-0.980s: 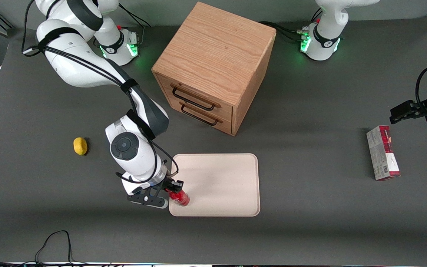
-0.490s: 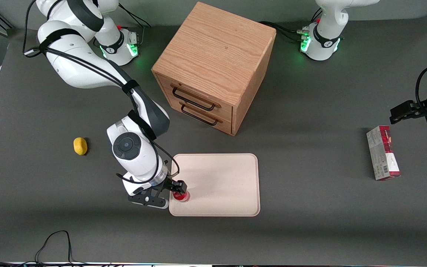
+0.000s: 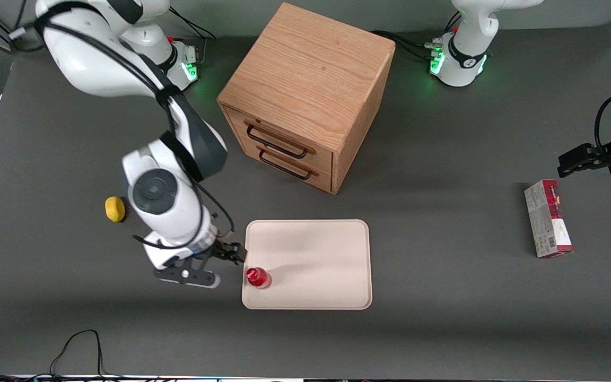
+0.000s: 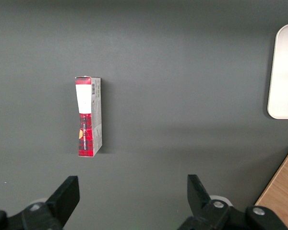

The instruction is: Place coke bottle on tray

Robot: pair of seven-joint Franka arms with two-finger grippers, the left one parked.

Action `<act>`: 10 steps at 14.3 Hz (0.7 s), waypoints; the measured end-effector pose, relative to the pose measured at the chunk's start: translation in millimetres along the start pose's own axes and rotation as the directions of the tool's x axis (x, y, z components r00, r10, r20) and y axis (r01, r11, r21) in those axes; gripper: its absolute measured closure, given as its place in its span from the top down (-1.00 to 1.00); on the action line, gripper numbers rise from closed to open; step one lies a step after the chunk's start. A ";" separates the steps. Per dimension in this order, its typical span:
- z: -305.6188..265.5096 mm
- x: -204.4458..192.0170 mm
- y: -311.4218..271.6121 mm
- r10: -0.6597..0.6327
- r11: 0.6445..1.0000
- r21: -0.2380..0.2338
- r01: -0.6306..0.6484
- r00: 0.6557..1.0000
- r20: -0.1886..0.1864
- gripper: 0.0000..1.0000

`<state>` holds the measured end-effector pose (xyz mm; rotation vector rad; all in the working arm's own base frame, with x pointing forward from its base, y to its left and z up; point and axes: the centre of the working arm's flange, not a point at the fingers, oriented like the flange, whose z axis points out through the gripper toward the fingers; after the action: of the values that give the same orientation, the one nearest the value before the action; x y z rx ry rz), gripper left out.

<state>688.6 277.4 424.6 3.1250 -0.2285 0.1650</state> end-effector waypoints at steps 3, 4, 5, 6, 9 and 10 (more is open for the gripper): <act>-55.5 -12.5 86.7 -0.062 0.997 -0.045 0.064 0.997 0.038 1.00; -73.2 -22.1 119.8 -0.082 0.995 -0.059 0.086 0.994 0.069 1.00; -91.7 -32.6 151.8 -0.085 0.994 -0.063 0.091 0.992 0.094 1.00; -110.2 -42.3 182.1 -0.077 0.995 -0.048 0.082 0.991 0.107 1.00; -159.3 -72.5 252.6 -0.082 0.997 -0.001 0.083 0.989 0.123 1.00; -170.6 -83.1 266.6 -0.094 0.996 0.004 0.094 0.986 0.138 1.00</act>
<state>550.3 27.6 584.5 3.1385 -0.0813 -0.0523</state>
